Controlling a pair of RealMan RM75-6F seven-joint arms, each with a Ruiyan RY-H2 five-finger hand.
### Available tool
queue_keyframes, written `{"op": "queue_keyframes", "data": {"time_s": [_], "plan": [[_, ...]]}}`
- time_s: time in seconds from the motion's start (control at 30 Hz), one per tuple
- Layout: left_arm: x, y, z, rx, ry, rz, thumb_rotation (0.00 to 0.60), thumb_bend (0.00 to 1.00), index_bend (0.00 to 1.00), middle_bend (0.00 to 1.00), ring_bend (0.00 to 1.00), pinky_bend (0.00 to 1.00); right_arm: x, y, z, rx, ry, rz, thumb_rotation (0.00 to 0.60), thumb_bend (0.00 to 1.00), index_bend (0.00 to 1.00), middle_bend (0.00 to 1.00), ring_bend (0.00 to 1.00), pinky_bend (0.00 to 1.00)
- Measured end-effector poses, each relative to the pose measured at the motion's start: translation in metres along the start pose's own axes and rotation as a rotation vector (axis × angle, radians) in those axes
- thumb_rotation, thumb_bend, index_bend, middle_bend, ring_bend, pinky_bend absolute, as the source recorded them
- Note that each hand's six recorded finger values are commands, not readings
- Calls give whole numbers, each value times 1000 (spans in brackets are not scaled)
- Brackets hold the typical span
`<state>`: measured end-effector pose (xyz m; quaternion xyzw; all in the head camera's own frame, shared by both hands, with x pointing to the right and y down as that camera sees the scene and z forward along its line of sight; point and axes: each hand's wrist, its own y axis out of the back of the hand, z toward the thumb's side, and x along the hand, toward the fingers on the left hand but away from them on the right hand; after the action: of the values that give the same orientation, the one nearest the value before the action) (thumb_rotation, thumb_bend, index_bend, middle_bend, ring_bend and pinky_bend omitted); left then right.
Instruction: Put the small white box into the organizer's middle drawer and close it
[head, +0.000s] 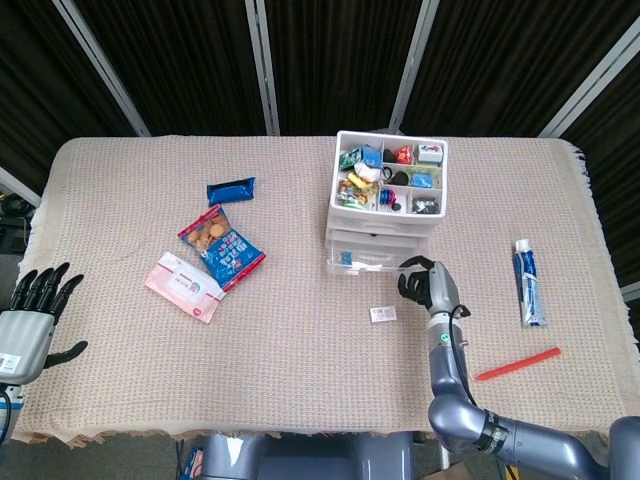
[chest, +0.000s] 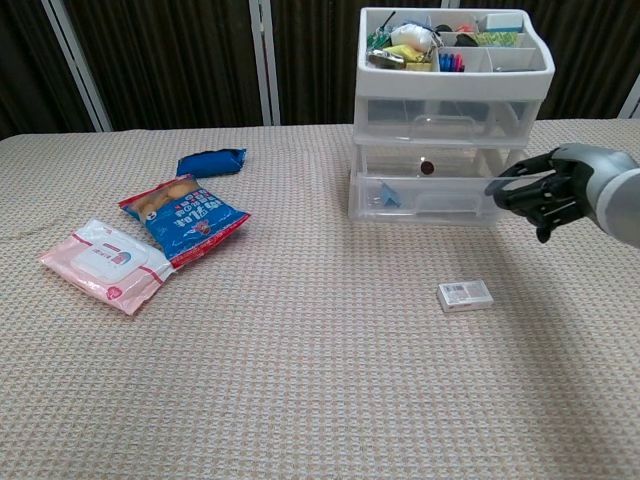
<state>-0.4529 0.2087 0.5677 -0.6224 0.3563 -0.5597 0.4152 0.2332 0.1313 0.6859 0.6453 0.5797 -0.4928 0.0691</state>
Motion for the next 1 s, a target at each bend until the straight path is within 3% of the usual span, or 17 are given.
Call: {"op": "queue_keyframes", "data": {"time_s": [0.13,0.33,0.5,0.77,1.0], "plan": [[0,-1,1,5,-4,-1,600,77,110,0,0,0,7,3,-6,-17,-6,10,600,441,468,823,798,718],[-1,-1,2,7,-3,0,600,73,110,0,0,0,17,2,-8,1,22,45,600,399,284,822,796,718],[-1,-1,1,6,-4,-1,600,76,110,0,0,0,23,-1,-8,26,38,80,600,337,199,820,794,718],[-1,0,1,4,-5,1,600,77,110,0,0,0,33,4,-8,73,64,89,600,222,190,820,795,718],[0,1,2,4,-13,7,600,75,110,0,0,0,54,12,-17,243,150,69,600,126,191,821,800,718]]}}
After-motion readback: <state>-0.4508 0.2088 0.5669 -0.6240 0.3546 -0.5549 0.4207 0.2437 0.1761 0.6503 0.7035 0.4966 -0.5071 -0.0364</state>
